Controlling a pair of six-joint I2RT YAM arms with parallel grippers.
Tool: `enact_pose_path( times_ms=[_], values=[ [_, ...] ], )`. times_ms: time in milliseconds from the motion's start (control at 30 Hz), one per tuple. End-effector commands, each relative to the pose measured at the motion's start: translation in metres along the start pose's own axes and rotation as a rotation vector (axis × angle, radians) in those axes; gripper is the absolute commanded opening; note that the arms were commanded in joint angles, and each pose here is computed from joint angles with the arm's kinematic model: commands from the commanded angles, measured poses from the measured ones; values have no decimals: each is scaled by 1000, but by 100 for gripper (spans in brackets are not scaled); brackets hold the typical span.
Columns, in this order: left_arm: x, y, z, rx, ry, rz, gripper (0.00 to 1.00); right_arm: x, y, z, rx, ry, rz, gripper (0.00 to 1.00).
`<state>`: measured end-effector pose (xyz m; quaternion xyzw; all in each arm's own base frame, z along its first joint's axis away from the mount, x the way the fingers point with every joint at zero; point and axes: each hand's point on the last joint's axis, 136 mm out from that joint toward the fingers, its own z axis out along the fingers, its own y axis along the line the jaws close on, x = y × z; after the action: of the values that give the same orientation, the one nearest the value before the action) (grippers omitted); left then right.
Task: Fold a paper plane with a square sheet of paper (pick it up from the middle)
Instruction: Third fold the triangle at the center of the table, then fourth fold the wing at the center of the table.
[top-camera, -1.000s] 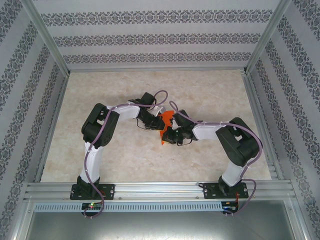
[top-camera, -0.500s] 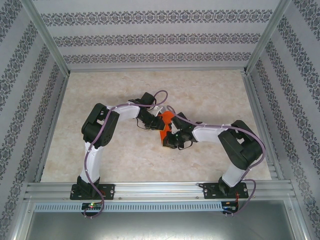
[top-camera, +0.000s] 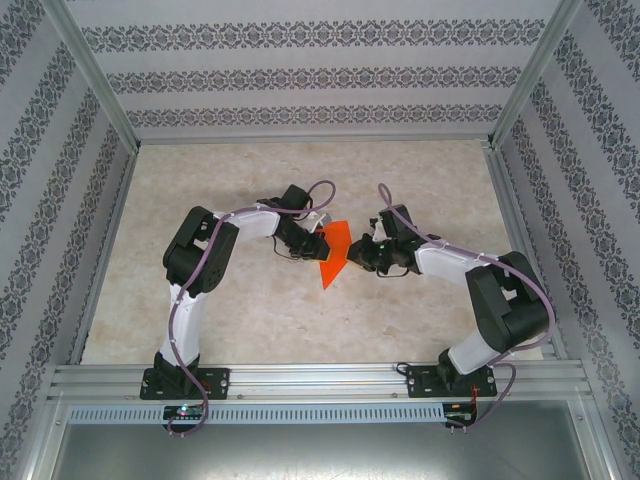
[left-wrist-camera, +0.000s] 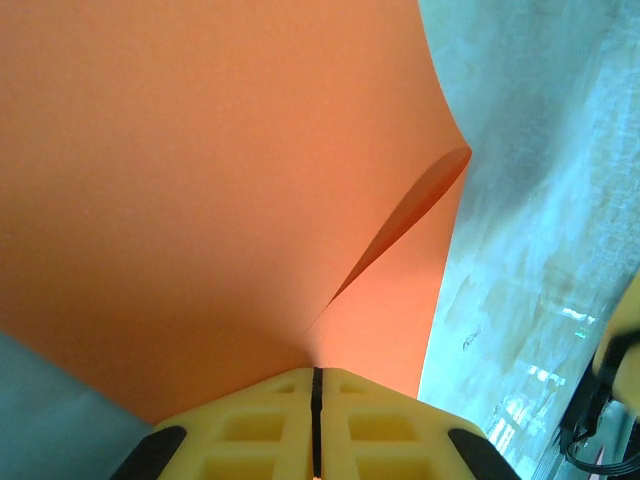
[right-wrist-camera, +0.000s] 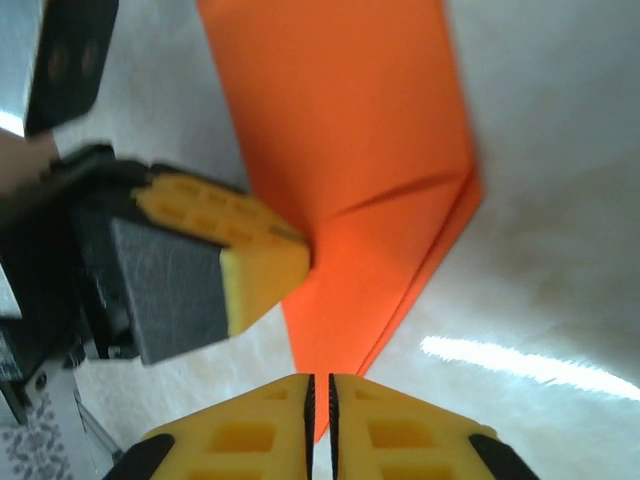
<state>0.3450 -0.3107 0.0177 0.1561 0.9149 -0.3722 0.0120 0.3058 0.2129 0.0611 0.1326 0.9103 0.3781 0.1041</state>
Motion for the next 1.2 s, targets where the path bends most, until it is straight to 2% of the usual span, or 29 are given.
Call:
enact_pose_path(
  times_ms=[0, 233, 700, 1167],
  values=[
    [29, 51, 17, -159, 82, -83, 11, -20, -4, 1, 11, -35, -2, 18],
    [25, 50, 15, -158, 74, -76, 11, -43, -13, 13, 40, -25, -8, 25],
    [26, 50, 17, -154, 75, -76, 11, -38, -26, 30, 96, 37, -7, 33],
    [27, 50, 17, -149, 74, -73, 11, -36, -12, 40, 38, 64, -6, 29]
  ],
)
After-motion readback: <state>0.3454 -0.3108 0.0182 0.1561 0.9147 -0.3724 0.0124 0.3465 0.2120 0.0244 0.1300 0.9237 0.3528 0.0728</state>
